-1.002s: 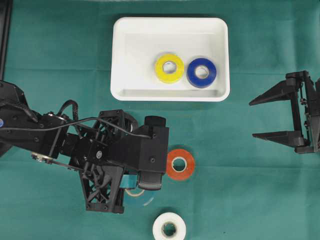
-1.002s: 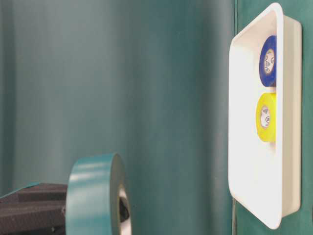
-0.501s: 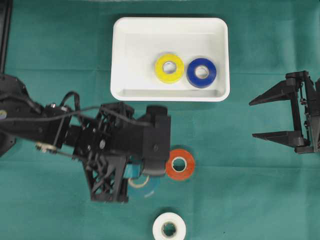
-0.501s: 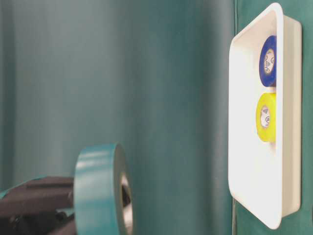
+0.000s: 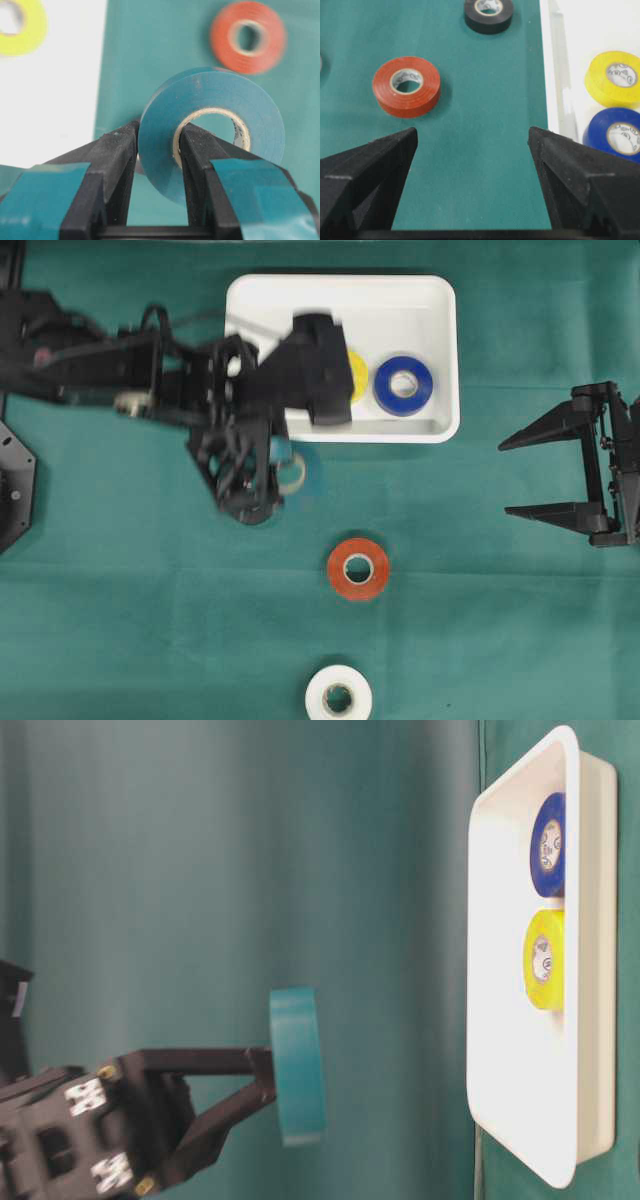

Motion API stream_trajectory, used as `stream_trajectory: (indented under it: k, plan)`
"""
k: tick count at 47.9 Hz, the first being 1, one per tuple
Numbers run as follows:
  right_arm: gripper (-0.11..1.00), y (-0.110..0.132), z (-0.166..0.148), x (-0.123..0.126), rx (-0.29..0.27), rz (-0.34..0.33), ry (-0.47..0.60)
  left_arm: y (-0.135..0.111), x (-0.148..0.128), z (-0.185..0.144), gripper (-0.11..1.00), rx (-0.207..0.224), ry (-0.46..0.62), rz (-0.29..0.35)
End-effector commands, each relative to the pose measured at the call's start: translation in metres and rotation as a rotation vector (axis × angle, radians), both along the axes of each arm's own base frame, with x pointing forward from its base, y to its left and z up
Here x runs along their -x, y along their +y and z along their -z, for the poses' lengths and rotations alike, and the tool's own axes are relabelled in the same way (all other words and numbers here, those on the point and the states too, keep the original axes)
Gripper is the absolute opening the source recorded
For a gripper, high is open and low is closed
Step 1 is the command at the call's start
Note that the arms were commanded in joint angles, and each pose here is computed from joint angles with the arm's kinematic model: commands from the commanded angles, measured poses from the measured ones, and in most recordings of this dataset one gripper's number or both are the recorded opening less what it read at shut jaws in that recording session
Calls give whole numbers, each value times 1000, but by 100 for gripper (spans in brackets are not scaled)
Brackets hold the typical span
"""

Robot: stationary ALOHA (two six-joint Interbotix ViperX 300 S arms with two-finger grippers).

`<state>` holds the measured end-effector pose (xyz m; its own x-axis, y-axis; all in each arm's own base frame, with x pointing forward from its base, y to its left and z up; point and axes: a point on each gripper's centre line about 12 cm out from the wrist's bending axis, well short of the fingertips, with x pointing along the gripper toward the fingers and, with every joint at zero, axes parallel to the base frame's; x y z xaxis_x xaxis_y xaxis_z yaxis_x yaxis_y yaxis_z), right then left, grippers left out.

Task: Pick up the tape from a random location and place it into the white case.
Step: 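Lift the teal roll with the left gripper and carry it to the tray, then lower the teal roll into the tray left of the yellow roll and release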

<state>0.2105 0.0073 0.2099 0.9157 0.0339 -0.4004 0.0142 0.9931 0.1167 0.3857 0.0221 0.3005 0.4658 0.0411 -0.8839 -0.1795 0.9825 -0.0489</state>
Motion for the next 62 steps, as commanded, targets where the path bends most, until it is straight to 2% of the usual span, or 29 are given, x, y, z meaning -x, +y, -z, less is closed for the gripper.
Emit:
stream_trajectory:
  k: [1, 15, 28, 35, 62]
  plan:
    - [86, 0, -9, -5, 4, -2, -24, 19, 3, -15, 21, -22, -61, -23]
    - [86, -1, -8, -4, 8, 1, -15, 69, 8, -18, 21, -66, -72, -89]
    - [86, 0, -9, -5, 8, 1, -18, 95, 15, -18, 21, -82, -66, -132]
    - [86, -1, -9, -5, 8, 1, -16, 101, 17, -19, 21, -89, -65, -138]
    - [86, 0, -9, -5, 8, 1, -18, 100, 18, -17, 21, -86, -61, -138]
